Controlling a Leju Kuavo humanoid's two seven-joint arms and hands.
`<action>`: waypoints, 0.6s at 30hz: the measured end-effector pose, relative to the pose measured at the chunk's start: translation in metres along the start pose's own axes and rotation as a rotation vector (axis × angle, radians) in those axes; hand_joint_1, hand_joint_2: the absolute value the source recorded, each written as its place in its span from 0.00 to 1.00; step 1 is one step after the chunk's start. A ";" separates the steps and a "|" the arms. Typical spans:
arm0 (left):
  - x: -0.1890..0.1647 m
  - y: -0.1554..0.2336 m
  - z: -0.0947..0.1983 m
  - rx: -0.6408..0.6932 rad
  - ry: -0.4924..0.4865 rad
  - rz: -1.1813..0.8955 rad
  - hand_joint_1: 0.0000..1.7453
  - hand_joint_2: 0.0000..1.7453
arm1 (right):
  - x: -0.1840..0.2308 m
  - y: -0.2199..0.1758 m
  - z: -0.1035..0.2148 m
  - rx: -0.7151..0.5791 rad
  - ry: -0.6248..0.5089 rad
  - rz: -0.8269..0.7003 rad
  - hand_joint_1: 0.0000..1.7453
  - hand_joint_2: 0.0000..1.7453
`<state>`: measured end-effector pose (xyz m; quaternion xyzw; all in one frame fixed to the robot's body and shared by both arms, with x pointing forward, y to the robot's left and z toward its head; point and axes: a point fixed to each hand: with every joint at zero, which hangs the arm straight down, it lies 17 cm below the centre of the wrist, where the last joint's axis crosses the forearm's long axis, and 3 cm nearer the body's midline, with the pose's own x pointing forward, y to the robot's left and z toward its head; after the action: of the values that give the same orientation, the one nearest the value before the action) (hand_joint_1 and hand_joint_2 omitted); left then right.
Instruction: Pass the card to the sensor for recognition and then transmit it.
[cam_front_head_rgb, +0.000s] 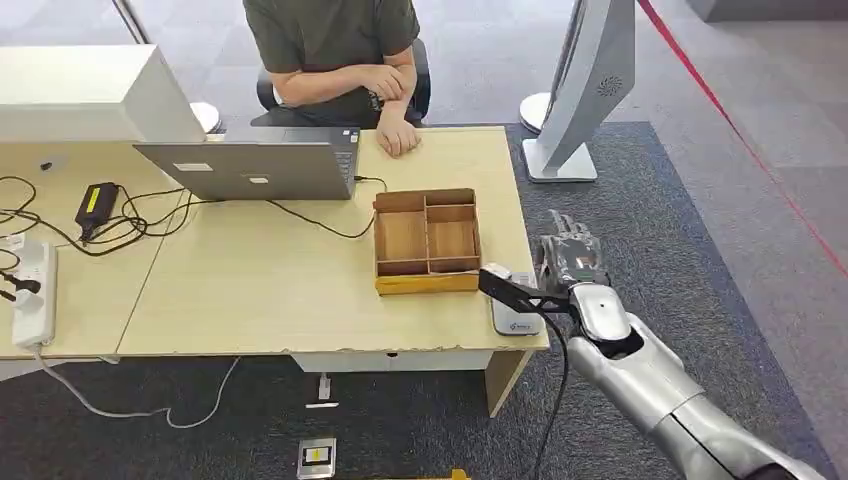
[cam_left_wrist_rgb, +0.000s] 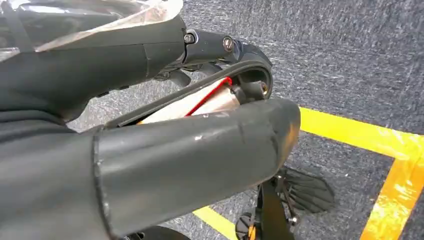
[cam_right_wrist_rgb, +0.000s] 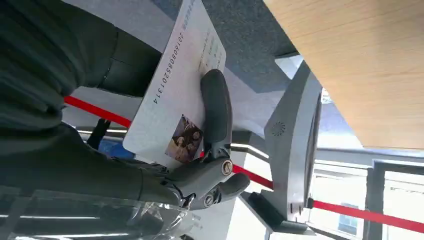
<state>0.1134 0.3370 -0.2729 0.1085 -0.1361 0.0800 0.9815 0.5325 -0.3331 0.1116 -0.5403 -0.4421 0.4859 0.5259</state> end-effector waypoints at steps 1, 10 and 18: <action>0.000 0.000 0.000 0.000 0.001 0.000 0.00 0.00 | 0.003 0.000 0.001 -0.001 -0.008 -0.002 1.00 1.00; 0.000 0.000 0.000 0.001 -0.001 -0.003 0.00 0.00 | 0.024 0.007 0.009 0.010 -0.057 -0.023 1.00 1.00; 0.001 0.000 0.000 0.001 -0.004 -0.001 0.00 0.00 | 0.040 0.022 0.015 0.037 -0.081 -0.044 1.00 1.00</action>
<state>0.1142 0.3373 -0.2726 0.1092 -0.1380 0.0794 0.9812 0.5222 -0.2929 0.0873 -0.5005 -0.4655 0.5039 0.5281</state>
